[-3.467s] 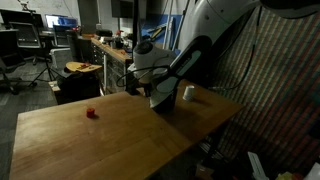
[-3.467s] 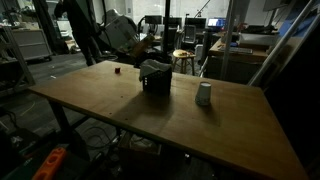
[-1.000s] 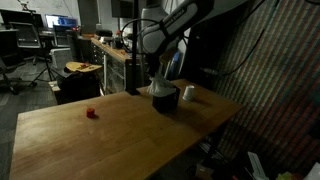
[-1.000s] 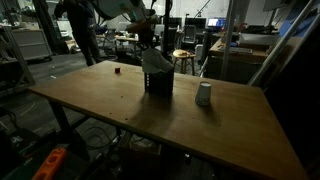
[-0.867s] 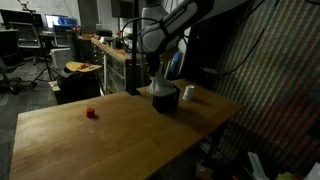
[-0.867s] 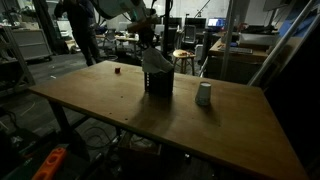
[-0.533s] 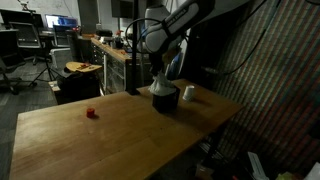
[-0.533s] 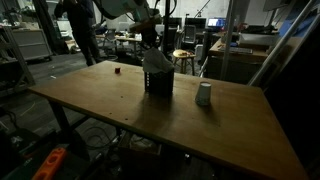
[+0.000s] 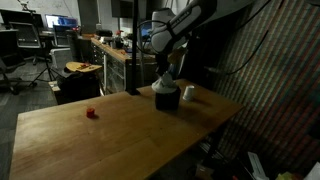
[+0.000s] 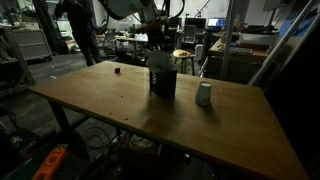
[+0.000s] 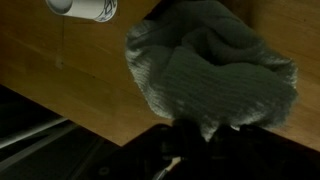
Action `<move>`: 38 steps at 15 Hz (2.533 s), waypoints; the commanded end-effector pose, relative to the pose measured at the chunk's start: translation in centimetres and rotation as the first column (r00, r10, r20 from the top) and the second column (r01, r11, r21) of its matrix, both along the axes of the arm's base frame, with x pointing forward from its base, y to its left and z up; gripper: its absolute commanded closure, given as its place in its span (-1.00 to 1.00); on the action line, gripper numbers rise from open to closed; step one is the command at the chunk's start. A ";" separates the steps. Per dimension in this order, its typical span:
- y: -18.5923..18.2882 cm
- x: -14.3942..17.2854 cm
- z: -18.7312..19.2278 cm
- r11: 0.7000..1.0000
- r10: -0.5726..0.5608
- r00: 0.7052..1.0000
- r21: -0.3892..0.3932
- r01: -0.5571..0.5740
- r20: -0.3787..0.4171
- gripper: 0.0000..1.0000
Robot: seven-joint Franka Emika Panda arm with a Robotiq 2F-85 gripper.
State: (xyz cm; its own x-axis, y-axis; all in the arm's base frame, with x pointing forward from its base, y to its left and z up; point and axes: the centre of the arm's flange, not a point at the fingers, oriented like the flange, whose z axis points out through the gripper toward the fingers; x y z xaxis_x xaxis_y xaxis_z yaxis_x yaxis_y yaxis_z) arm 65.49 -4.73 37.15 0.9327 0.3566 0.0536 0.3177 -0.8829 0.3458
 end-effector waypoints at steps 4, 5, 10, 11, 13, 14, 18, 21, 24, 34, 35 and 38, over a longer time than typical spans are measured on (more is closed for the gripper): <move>0.0 -1.0 0.0 0.995 -0.092 0.994 0.030 0.094 -0.057 0.90; 0.1 -1.1 -0.1 0.994 -0.100 0.993 0.029 0.102 -0.064 0.90; -0.3 -1.4 -0.9 0.989 -0.135 0.986 0.041 0.140 -0.100 0.90; -0.3 -1.4 -1.1 0.988 -0.142 0.984 0.045 0.147 -0.108 0.90; -0.4 -1.5 -1.6 0.986 -0.152 0.980 0.052 0.159 -0.126 0.90; -0.4 -1.4 -1.9 0.985 -0.156 0.979 0.053 0.164 -0.133 0.90; -0.4 -1.2 -2.9 0.981 -0.170 0.972 0.066 0.183 -0.162 0.90; -0.5 -1.1 -3.7 0.978 -0.182 0.966 0.069 0.197 -0.186 0.90; -0.5 -0.6 -4.6 0.976 -0.189 0.958 0.066 0.207 -0.215 0.90; -0.6 1.5 -8.1 0.971 -0.206 0.933 0.055 0.232 -0.294 0.90; -0.6 1.6 -8.2 0.970 -0.208 0.931 0.057 0.235 -0.301 0.90; -0.7 1.9 -8.8 0.967 -0.217 0.923 0.061 0.249 -0.319 0.90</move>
State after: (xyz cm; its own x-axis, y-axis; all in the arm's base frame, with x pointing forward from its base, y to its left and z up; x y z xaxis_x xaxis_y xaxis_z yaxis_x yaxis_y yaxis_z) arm 65.86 -5.34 30.74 0.9687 0.1491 -0.1983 0.1898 -0.9602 0.2051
